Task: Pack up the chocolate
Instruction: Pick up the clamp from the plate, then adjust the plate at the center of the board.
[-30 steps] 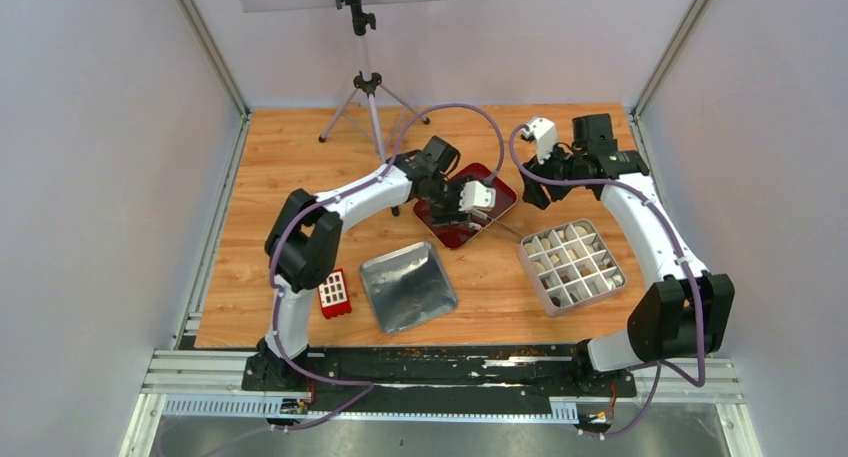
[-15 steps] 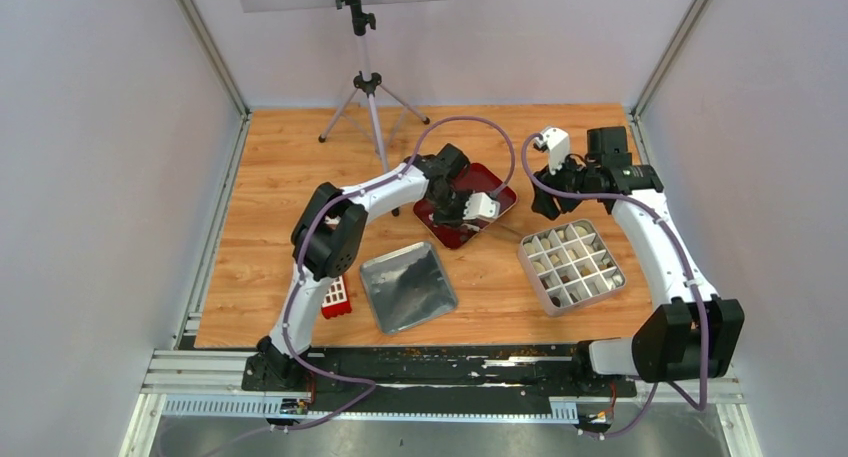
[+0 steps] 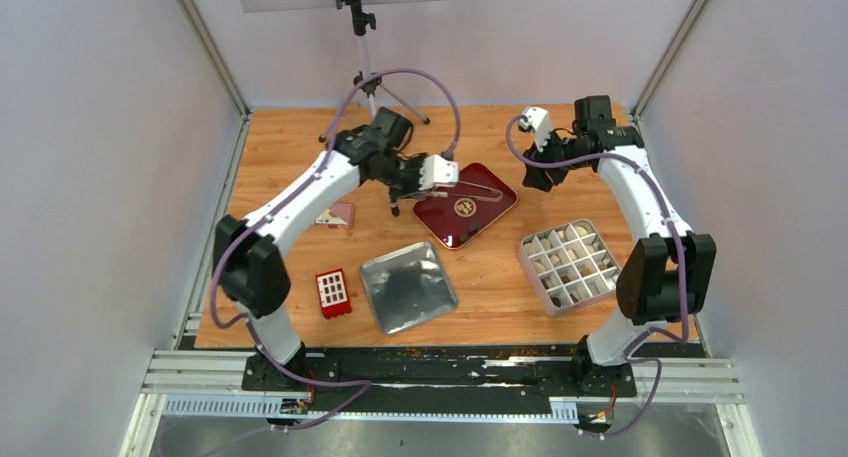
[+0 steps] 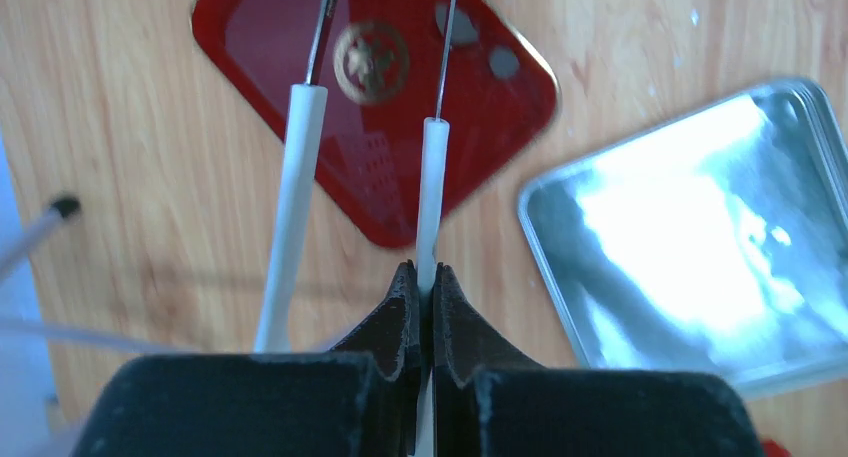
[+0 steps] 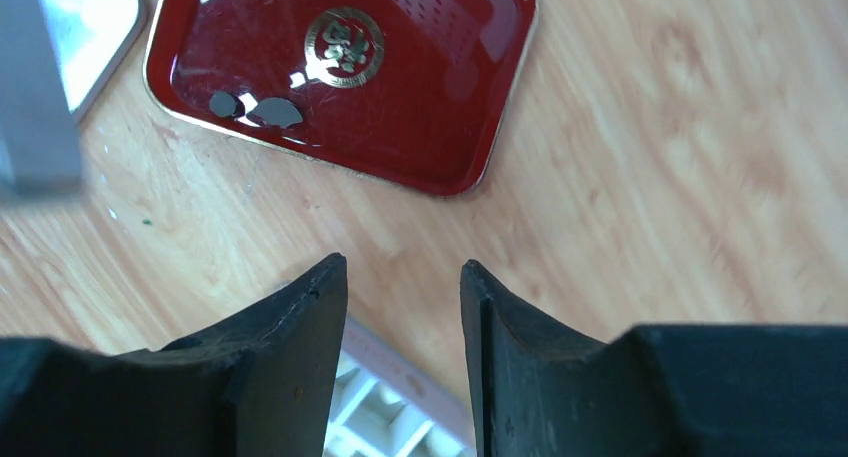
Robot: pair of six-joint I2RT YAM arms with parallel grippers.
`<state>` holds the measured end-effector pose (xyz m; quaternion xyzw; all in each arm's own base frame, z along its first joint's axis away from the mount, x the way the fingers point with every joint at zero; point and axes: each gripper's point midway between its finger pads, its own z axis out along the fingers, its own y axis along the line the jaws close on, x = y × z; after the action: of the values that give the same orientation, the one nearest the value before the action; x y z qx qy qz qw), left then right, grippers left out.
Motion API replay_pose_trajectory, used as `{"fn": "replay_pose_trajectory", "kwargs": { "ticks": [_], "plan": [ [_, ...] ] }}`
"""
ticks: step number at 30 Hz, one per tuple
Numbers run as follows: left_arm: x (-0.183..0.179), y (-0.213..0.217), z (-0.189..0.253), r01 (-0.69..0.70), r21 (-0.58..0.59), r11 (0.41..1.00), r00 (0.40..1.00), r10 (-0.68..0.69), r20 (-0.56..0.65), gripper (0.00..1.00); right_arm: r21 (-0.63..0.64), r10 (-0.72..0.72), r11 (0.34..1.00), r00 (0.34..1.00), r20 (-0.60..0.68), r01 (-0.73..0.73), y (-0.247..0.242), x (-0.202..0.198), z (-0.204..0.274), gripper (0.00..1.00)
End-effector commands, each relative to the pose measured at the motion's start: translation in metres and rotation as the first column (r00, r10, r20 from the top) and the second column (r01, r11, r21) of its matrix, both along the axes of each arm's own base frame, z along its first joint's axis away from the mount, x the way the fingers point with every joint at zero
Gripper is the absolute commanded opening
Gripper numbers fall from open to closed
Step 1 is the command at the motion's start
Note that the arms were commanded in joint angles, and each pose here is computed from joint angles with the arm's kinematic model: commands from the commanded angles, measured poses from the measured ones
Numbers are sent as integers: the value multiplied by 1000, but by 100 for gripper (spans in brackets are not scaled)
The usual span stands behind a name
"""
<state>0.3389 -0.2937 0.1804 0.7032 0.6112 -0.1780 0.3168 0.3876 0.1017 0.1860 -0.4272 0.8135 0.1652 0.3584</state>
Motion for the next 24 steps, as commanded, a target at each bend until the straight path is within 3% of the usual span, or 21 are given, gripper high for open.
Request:
{"fn": "replay_pose_trajectory", "kwargs": {
  "ticks": [1, 8, 13, 19, 24],
  "plan": [
    [-48, 56, -3, -22, 39, 999, 994, 26, -104, 0, -74, 440, 898, 890, 116, -434, 19, -4, 0, 46],
    [-96, 102, -16, -119, 47, 992, 982, 124, -143, 0, -243, 742, 656, 670, 32, -715, 46, -6, -70, 46],
    [-103, 120, -29, -176, 47, 983, 969, 181, -167, 0, -346, 828, 517, 560, -31, -783, 67, -1, -111, 45],
    [-95, 128, -21, -222, 20, 975, 963, 223, -149, 0, -394, 858, 440, 507, -81, -807, 74, 4, -142, 46],
    [-96, 134, -21, -243, 16, 970, 959, 243, -149, 0, -361, 869, 392, 469, -156, -846, 73, -14, -157, 41]
  ]
}}
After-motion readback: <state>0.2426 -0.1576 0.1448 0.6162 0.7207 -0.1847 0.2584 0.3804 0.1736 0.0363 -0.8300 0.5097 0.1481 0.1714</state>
